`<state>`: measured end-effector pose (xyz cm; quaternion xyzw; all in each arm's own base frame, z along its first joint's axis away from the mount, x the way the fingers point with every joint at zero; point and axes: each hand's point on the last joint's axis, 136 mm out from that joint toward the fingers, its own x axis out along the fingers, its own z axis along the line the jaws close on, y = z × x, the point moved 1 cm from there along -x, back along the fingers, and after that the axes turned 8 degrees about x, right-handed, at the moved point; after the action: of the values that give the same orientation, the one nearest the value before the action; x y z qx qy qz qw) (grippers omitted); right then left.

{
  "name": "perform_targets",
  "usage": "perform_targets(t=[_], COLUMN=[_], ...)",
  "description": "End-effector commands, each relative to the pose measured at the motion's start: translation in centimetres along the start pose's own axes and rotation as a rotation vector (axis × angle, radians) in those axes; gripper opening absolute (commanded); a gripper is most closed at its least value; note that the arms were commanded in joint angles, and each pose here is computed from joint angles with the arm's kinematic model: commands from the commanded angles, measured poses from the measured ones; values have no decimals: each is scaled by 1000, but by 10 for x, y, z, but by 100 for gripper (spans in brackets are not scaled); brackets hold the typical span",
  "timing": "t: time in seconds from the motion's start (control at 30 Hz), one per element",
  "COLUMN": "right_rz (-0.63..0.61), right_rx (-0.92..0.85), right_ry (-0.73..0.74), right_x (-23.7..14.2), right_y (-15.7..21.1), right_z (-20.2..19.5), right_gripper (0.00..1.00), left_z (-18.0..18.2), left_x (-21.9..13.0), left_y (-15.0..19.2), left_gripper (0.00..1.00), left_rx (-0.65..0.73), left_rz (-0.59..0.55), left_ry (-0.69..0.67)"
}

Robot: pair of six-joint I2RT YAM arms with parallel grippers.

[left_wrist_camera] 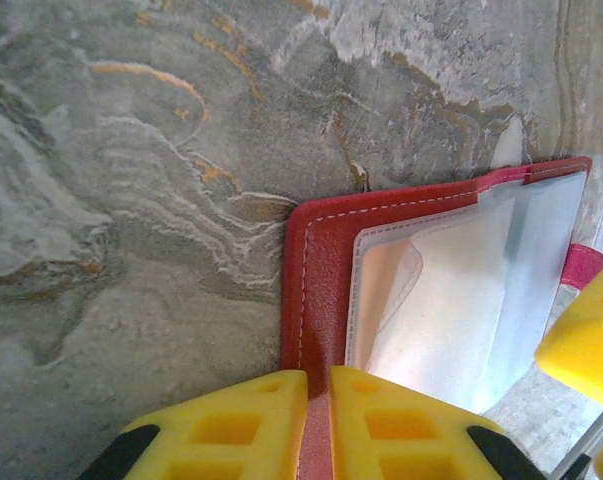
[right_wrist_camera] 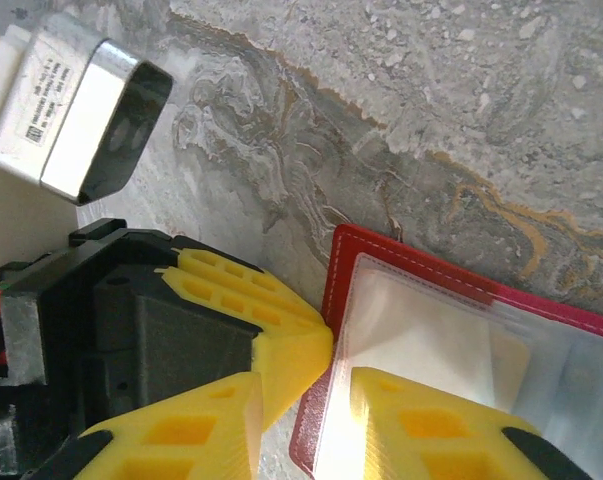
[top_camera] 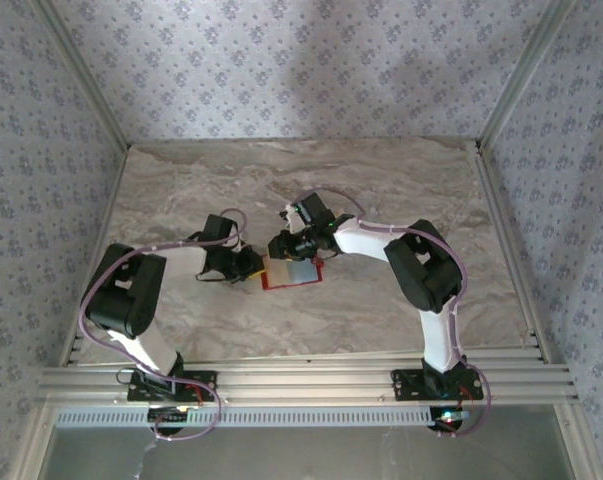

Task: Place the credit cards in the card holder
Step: Flip over the card slot in the card holder.

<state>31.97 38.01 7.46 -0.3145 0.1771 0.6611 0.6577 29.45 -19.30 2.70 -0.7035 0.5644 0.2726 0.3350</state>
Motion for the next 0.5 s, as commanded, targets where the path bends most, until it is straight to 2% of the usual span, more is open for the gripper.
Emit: perform_targets(t=[0.0,0.17,0.33,0.47], right_rz=[21,-5,17,45], right_rx=[-27,-42,-48,-44], right_ry=[-12,55,151,187], right_x=[-7,-19,-14,0], right_y=[1,2,15,26], right_z=[10,1,-17,-27], right_gripper=[36,33,18,14], left_z=[25,29,27,27], left_x=[0,-8,-15,-12], left_y=[19,16,12,13], left_gripper=[18,18,21,21], left_rx=[-73,-94,-86,-83], left_rz=[42,17,-18,-7], left_ry=[-72,-66,-62,-56])
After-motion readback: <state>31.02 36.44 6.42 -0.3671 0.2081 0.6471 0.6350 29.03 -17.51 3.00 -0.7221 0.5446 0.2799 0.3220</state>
